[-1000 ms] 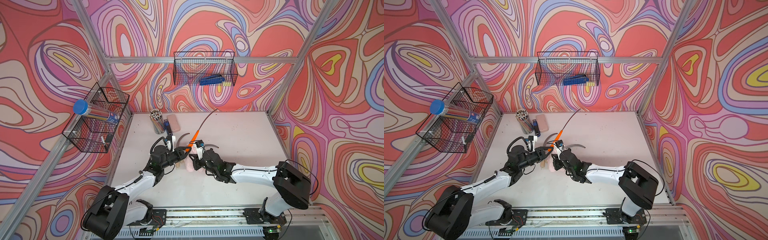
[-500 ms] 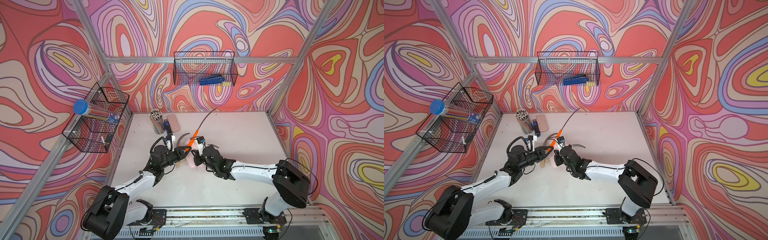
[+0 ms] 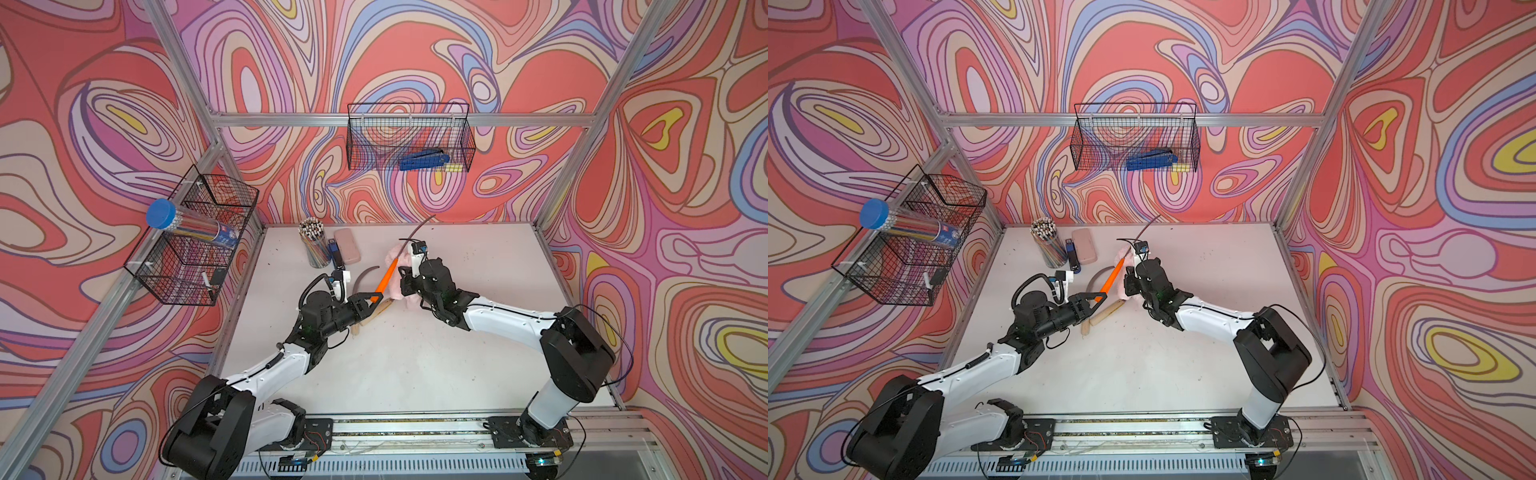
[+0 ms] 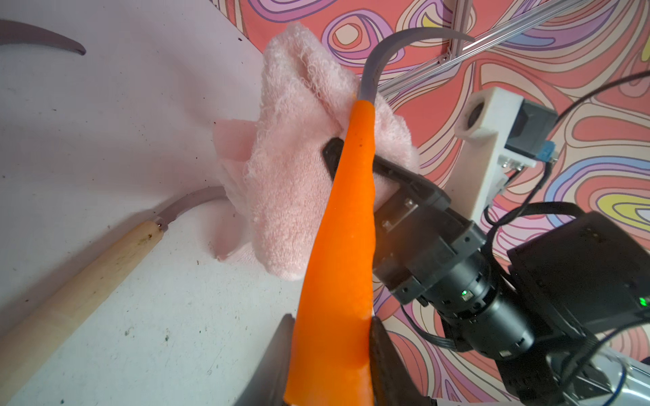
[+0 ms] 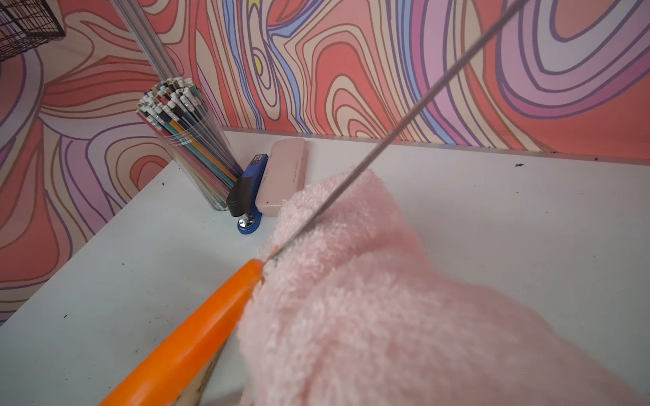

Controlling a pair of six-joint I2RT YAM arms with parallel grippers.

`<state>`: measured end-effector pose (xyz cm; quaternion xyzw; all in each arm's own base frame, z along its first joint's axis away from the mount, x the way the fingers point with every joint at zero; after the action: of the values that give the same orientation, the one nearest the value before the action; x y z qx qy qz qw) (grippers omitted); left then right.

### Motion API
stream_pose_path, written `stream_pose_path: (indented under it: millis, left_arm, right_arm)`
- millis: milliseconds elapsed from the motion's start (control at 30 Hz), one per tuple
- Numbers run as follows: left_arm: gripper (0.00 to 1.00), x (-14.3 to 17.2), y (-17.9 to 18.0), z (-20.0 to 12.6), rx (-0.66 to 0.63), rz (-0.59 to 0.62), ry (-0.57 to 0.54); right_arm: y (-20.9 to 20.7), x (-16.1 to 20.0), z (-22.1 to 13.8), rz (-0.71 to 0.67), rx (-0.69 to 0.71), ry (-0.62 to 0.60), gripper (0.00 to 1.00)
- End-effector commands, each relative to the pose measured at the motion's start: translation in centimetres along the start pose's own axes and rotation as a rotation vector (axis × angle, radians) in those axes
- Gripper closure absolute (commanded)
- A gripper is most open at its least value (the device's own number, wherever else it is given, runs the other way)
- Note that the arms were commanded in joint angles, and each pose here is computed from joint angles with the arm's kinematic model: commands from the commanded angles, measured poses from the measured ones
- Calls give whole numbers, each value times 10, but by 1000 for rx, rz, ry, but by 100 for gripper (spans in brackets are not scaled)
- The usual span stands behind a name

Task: Wipe small sickles with rags
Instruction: Wipe the small sickle.

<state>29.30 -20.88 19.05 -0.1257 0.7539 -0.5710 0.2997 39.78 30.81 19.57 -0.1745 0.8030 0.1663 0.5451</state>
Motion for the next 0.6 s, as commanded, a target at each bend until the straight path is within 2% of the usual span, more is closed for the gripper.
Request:
stream_pose_path:
  millis: [0,367,567]
  left_arm:
    - [100,5,-6,-4,23,15,15]
    - [100,2,-5,-4,9,22,-1]
    - [100,0,-1,-5,-10,26,-21]
  right_arm:
    - [12,-5,1,-9,-57,-6,100]
    - [118,35,-50,-162,-193,-7,100]
    - [137,50,-74,-144,-276,-14,100]
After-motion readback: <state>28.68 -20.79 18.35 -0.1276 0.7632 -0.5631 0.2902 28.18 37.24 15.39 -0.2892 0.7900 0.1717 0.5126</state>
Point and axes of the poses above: each gripper's point midway between its finger pads, its own z axis out along the fingers, its own y axis along the line the jaws close on, x = y × z, the point moved 1 cm from there along -z, back along the fingers, and after that the axes turned 7 degrees about -z, right-handed, at the moved point
